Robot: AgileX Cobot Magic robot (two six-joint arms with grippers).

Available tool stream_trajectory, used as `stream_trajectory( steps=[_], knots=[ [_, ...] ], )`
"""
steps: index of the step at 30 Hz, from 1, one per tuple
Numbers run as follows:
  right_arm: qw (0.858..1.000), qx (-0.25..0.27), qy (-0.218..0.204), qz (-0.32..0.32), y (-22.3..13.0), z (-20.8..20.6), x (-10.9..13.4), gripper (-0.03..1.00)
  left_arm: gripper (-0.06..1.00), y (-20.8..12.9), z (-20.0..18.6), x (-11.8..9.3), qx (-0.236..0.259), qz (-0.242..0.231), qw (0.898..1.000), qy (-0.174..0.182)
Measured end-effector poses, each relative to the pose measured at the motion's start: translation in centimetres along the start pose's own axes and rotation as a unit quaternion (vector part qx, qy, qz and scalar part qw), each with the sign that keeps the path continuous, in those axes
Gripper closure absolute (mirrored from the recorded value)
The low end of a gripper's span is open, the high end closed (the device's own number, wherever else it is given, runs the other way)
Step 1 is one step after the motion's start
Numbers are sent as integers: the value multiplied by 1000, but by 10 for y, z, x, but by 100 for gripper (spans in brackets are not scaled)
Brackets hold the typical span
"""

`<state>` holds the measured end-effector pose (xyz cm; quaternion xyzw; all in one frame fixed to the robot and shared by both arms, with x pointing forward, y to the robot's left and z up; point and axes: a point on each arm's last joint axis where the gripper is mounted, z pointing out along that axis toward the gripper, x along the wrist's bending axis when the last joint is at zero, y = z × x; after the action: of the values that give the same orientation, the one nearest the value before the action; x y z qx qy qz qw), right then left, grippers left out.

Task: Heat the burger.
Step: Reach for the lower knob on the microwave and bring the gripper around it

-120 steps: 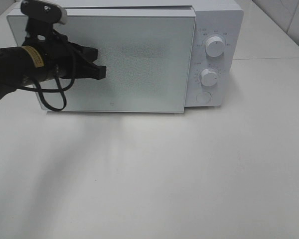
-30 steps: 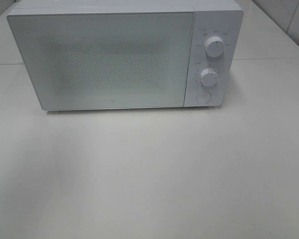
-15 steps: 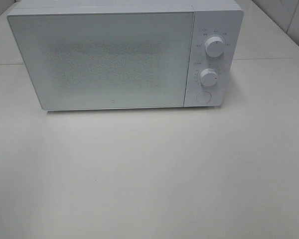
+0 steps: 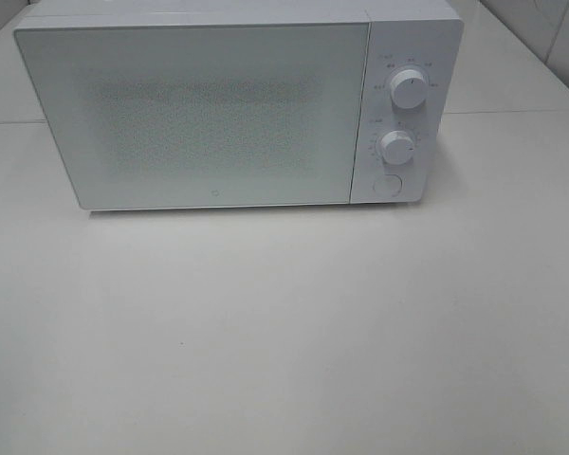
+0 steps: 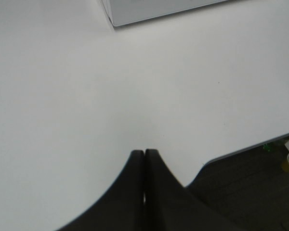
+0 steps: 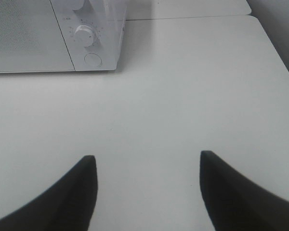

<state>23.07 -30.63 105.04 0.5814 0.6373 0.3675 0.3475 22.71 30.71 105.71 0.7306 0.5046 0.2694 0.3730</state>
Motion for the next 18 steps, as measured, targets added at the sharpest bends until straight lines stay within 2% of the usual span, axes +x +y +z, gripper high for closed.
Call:
stream_trajectory(
  steps=[7,12,18],
  knots=[
    [1000,0,0,0,0,0,0,36,94,-5,-5,0,-23,4,1000,0],
    [1000,0,0,0,0,0,0,36,94,0,0,-1,-56,28,998,-1],
    [1000,0,0,0,0,0,0,36,94,1,8,-2,-73,35,997,-10]
  ],
)
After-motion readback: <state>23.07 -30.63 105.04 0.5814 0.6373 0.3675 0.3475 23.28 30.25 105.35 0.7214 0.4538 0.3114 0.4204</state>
